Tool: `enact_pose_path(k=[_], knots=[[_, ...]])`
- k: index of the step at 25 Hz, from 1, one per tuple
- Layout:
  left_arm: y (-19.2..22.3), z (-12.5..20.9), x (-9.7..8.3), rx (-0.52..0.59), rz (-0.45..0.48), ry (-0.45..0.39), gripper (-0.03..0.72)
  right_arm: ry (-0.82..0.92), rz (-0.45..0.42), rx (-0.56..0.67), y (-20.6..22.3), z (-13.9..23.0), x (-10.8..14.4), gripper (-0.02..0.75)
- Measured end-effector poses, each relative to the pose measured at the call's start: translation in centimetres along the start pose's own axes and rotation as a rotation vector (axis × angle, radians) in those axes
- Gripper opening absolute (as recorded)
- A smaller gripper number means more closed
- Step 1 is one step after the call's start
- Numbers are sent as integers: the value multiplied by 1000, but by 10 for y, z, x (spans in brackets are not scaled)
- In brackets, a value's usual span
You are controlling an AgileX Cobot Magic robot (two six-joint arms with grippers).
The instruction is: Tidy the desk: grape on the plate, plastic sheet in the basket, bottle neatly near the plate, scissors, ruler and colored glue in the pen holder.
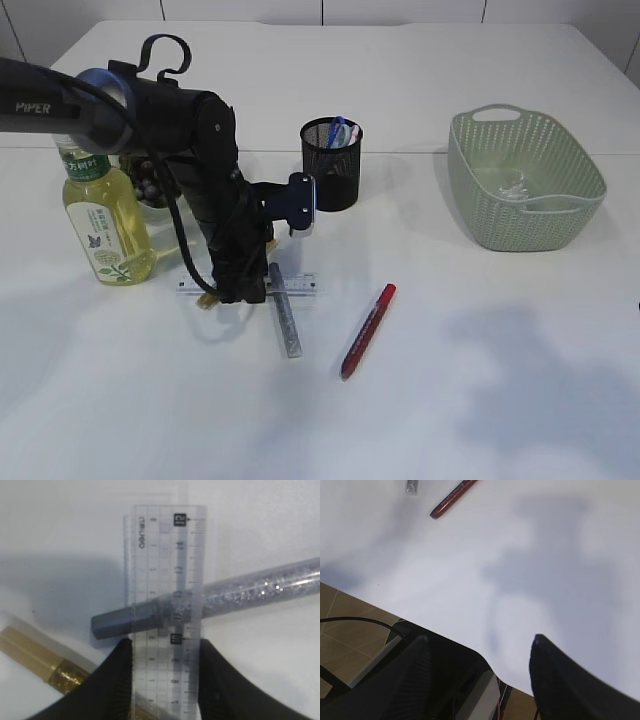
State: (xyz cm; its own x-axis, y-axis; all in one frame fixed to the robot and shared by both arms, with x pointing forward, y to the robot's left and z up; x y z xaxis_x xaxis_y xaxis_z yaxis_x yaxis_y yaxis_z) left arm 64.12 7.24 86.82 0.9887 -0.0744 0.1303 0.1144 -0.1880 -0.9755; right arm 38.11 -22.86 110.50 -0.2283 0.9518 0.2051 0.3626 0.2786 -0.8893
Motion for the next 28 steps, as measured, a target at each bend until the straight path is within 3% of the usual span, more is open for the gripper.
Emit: enact_pose_path(k=[3, 9, 24, 26, 28], knots=[[0, 0, 0, 1, 0, 1, 279, 0, 0, 0, 0, 0, 0, 489], [0, 0, 0, 1, 0, -89, 279, 0, 0, 0, 0, 0, 0, 489], [-18, -2, -1, -1, 9, -194, 279, 0, 0, 0, 0, 0, 0, 489], [-22, -2, -3, 5, 23, -245, 279, 0, 0, 0, 0, 0, 0, 489], [-24, -2, -5, 14, 45, -351, 279, 0, 0, 0, 0, 0, 0, 489]])
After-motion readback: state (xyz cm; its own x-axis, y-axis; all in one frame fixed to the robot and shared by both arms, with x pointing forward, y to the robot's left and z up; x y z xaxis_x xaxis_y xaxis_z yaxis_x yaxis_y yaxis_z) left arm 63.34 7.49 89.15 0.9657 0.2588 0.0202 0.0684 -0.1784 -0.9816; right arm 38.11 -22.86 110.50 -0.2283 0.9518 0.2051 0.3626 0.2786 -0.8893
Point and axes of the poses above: a point on each arm's last joint axis where the gripper is mounted, y pointing out along that axis toward the gripper, x along the wrist's bending axis when the last joint is at zero, z = x × y, the point moved 2 cm from there along y, pointing out along that axis toward the gripper, and after that the axes turned 7 degrees about y, right-handed, at the moved point
